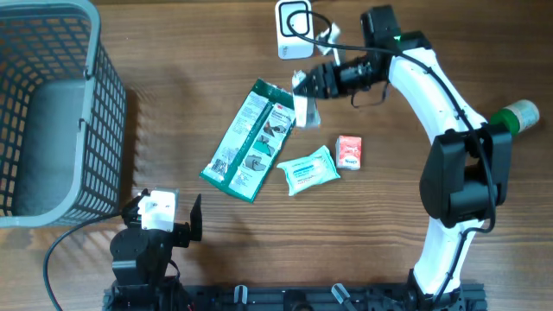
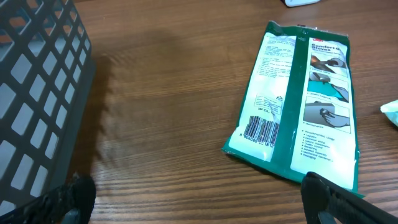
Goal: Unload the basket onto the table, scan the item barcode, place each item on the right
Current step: 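Swing white packet under scanner with right gripper, place beside jar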
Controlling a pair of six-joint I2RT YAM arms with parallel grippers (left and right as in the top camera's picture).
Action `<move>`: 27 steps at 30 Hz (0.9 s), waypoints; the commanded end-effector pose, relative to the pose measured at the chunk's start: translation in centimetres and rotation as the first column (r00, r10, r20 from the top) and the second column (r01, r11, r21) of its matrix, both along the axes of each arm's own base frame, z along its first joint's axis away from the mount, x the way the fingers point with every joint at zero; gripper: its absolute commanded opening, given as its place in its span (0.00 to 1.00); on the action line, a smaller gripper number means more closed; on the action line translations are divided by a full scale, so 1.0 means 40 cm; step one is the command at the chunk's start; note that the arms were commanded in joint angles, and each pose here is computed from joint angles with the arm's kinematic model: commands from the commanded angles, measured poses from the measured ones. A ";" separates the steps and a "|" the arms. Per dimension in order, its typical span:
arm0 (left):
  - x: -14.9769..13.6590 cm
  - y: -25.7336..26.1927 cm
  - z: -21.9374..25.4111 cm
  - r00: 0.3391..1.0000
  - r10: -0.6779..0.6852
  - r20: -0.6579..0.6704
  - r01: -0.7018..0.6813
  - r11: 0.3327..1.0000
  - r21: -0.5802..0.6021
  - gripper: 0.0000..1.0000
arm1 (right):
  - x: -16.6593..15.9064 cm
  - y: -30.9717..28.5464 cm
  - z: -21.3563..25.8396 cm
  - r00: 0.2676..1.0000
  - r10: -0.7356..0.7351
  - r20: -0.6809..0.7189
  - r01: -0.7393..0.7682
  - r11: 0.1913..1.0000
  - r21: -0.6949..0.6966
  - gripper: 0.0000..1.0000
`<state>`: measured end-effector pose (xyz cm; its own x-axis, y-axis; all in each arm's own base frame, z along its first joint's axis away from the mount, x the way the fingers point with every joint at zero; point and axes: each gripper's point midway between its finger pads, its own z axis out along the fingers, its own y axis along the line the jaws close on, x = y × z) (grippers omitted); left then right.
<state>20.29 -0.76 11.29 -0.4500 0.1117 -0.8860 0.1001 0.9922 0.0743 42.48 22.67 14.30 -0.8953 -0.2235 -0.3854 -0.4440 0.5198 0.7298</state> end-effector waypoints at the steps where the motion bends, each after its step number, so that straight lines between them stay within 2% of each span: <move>1: 0.000 -0.008 0.001 1.000 -0.021 0.005 0.021 1.000 0.004 1.00 | 0.075 -0.007 -0.008 0.993 -0.111 0.042 0.113 0.992 -0.051 0.53; 4: 0.000 -0.008 0.001 1.000 -0.021 0.005 0.021 1.000 0.004 1.00 | 0.128 -0.005 -0.005 0.976 -0.151 0.154 0.172 0.976 -0.131 0.52; 7: 0.000 -0.008 0.001 1.000 -0.021 0.005 0.021 1.000 0.004 1.00 | 0.186 -0.010 0.002 0.927 -0.160 0.338 0.273 0.908 -0.318 0.52; 9: 0.000 -0.008 0.001 1.000 -0.021 0.005 0.021 1.000 0.004 1.00 | 0.216 0.005 0.033 0.865 -0.105 0.490 0.351 0.825 -0.443 0.50; 11: 0.000 -0.008 0.001 1.000 -0.021 0.005 0.021 1.000 0.004 1.00 | 0.233 0.010 0.058 0.811 -0.058 0.582 0.420 0.751 -0.510 0.50; 14: 0.000 -0.008 0.001 1.000 -0.021 0.005 0.021 1.000 0.004 1.00 | 0.259 -0.005 0.098 0.709 0.039 0.705 0.548 0.599 -0.584 0.50; 17: 0.000 -0.008 0.001 1.000 -0.021 0.005 0.021 1.000 0.004 1.00 | 0.308 -0.037 0.153 0.596 0.105 0.796 0.674 0.472 -0.568 0.50; 19: 0.000 -0.008 0.001 1.000 -0.021 0.005 0.021 1.000 0.004 1.00 | 0.351 -0.059 0.203 0.501 0.130 0.856 0.762 0.402 -0.507 0.50; 24: 0.000 -0.008 0.001 1.000 -0.021 0.005 0.021 1.000 0.004 1.00 | 0.415 -0.030 0.264 0.338 0.266 0.903 0.841 0.345 -0.416 0.50; 27: 0.000 -0.008 0.001 1.000 -0.021 0.005 0.021 1.000 0.004 1.00 | 0.452 -0.045 0.258 0.264 0.349 0.899 0.912 0.213 -0.351 0.50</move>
